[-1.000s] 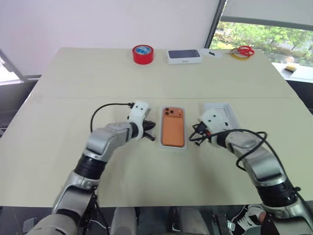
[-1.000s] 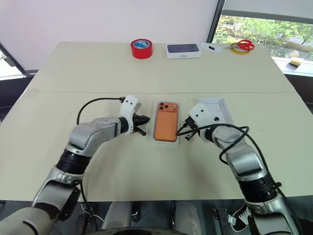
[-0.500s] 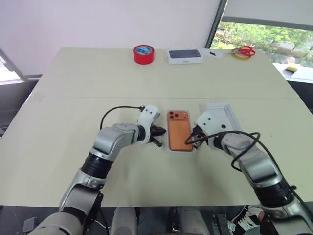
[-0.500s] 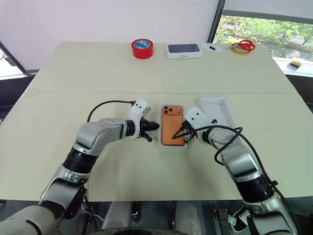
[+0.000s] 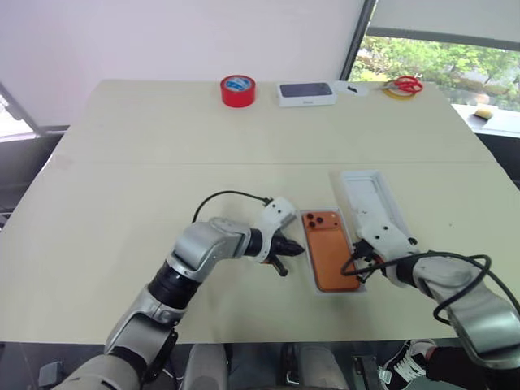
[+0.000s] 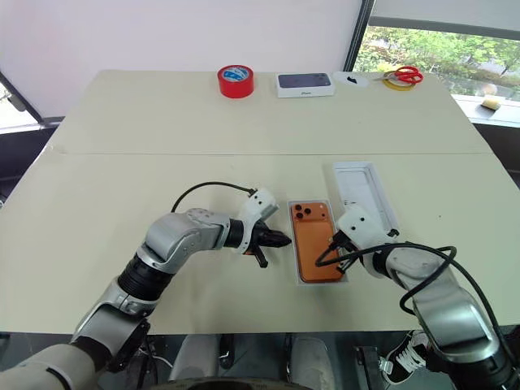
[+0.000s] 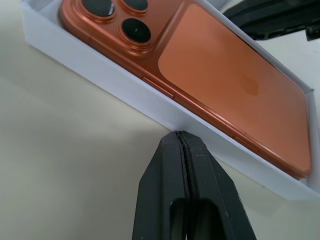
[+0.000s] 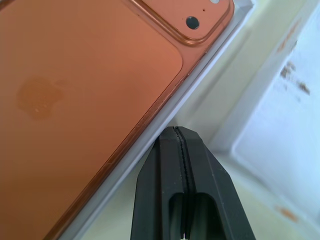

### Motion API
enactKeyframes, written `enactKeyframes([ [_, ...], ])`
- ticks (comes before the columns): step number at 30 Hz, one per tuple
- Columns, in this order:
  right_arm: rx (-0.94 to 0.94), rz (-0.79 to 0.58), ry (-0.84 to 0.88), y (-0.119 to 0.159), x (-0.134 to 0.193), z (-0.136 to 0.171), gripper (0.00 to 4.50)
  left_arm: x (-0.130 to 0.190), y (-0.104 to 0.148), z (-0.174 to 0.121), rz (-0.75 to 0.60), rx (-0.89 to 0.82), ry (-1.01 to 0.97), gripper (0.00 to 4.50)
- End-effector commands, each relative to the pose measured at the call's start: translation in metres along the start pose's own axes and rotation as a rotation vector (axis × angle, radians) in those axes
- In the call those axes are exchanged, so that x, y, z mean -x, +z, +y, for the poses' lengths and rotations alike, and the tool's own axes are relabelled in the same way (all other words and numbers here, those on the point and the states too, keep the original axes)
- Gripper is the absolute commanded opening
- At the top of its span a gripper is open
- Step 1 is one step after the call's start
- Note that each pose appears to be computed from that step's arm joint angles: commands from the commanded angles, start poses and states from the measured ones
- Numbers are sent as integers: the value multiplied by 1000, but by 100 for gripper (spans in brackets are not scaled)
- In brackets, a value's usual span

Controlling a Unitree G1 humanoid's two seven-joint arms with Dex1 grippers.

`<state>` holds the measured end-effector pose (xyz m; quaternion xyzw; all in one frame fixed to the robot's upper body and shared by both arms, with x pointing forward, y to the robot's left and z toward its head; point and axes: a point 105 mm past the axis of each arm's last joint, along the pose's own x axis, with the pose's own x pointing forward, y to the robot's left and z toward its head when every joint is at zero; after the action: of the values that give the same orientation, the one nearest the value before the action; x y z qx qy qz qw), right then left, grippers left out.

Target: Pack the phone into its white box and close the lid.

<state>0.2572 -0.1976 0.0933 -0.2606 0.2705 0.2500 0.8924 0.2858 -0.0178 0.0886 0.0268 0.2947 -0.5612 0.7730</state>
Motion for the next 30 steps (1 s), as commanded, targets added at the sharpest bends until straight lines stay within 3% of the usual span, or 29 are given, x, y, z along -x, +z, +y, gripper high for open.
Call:
enactKeyframes([
  [1,28,-43,38,9,8,8,0,-5,11,-24,-35,-40,-104,4],
  [9,23,11,-29,-13,27,-21,0,17,10,-5,-59,-16,-44,4],
  [12,13,-7,-26,-8,38,-36,0,33,13,7,-91,-27,2,4],
  [15,-10,-71,-21,11,46,-50,88,50,20,20,-145,-54,52,0],
  [20,-171,-159,-88,42,29,-76,349,65,28,26,-218,-151,76,0],
  [23,-367,-124,-93,55,3,-88,349,68,25,24,-216,-205,76,0],
  [30,-528,18,-124,59,-32,-103,349,80,23,7,-266,-396,42,0],
])
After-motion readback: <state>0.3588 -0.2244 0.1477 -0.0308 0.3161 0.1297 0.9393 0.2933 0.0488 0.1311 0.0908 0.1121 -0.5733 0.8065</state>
